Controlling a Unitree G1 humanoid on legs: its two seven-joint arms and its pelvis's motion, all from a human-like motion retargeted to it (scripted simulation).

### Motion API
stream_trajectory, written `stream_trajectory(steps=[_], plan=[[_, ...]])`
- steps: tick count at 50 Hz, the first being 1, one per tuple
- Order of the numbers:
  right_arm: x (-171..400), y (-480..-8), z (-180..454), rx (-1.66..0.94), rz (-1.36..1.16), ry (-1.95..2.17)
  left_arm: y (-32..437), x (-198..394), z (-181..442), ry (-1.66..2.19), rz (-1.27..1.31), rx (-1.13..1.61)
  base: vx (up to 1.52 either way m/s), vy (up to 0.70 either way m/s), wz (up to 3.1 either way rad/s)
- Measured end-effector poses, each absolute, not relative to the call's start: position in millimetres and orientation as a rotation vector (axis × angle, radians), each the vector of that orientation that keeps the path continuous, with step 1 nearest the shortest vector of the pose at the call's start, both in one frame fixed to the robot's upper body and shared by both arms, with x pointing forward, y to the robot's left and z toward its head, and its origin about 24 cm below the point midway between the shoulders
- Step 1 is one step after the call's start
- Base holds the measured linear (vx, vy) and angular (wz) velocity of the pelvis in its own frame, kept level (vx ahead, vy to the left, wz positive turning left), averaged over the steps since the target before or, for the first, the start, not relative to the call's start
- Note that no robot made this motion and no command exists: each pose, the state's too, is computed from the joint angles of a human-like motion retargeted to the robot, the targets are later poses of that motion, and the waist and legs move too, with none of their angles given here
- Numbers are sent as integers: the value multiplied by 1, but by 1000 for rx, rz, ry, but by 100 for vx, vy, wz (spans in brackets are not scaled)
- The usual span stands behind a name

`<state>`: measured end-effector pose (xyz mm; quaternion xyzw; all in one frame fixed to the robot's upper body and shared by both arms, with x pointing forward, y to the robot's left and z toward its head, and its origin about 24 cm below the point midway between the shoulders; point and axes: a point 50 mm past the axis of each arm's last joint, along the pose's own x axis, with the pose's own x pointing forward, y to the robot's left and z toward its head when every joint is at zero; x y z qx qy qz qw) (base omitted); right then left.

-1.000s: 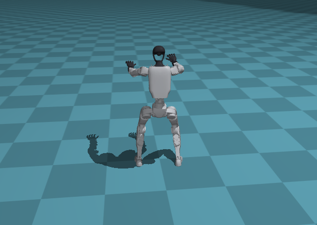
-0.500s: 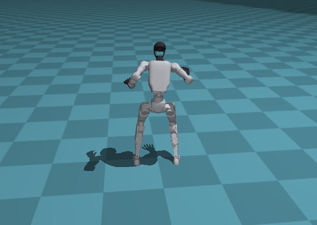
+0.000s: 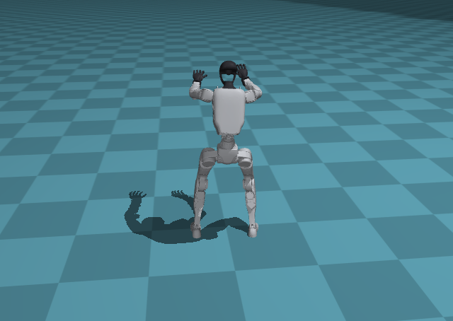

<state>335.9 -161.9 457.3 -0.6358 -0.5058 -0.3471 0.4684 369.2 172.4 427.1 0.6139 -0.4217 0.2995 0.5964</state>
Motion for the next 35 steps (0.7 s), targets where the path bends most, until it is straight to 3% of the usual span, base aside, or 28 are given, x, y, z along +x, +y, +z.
stream_trajectory(steps=[5, 11, 16, 22, 29, 35], plan=[[392, -183, 379, -1727, -582, -846, 199, 406, 348, -642, 511, 1518, -1, 0, -1], [394, -219, 284, -1721, -483, -735, 238, 401, 234, -467, 435, 1468, 0, 0, 0], [354, -250, 174, -1633, -387, -652, 265, 343, 116, -355, 379, 1348, 2, 0, -1], [249, -285, 65, -1443, -373, -418, 283, 217, 18, -171, 436, 1156, 9, 1, -5], [140, -295, 51, -1290, -498, -330, 273, 98, 7, -70, 581, 991, 9, 1, -6], [135, -282, 121, -1271, -641, -699, 257, 111, 63, -405, 673, 948, 7, 2, -1]])
